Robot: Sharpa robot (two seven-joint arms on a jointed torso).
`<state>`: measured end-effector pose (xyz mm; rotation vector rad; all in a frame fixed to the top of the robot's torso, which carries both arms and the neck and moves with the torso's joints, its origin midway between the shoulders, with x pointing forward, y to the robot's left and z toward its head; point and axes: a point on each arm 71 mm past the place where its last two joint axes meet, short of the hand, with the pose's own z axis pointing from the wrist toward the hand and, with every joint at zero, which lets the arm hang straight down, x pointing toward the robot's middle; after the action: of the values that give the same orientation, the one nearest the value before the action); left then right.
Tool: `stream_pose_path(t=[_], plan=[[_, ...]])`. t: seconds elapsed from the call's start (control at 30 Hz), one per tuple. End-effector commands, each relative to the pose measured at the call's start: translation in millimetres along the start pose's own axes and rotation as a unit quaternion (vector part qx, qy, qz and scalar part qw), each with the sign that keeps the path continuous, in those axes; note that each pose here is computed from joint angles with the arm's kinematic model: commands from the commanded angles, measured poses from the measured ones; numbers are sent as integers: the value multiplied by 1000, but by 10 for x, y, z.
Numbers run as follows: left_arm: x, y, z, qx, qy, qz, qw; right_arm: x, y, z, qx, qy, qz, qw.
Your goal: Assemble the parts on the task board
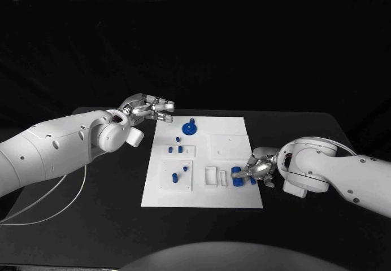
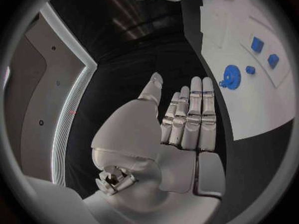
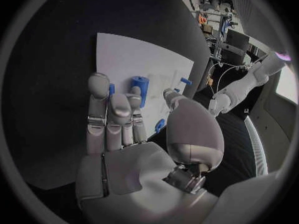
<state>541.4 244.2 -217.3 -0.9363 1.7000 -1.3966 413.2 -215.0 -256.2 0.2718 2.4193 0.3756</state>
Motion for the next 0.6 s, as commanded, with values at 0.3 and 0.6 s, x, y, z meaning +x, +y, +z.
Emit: stream_pose_path(t=[0.3, 0.6], plan=[[27, 0, 3, 3, 5, -5, 1000, 81, -8, 46, 26, 3, -33, 999], [35, 5, -1, 1, 8, -6, 1000, 79, -17, 90, 42, -8, -33, 999]])
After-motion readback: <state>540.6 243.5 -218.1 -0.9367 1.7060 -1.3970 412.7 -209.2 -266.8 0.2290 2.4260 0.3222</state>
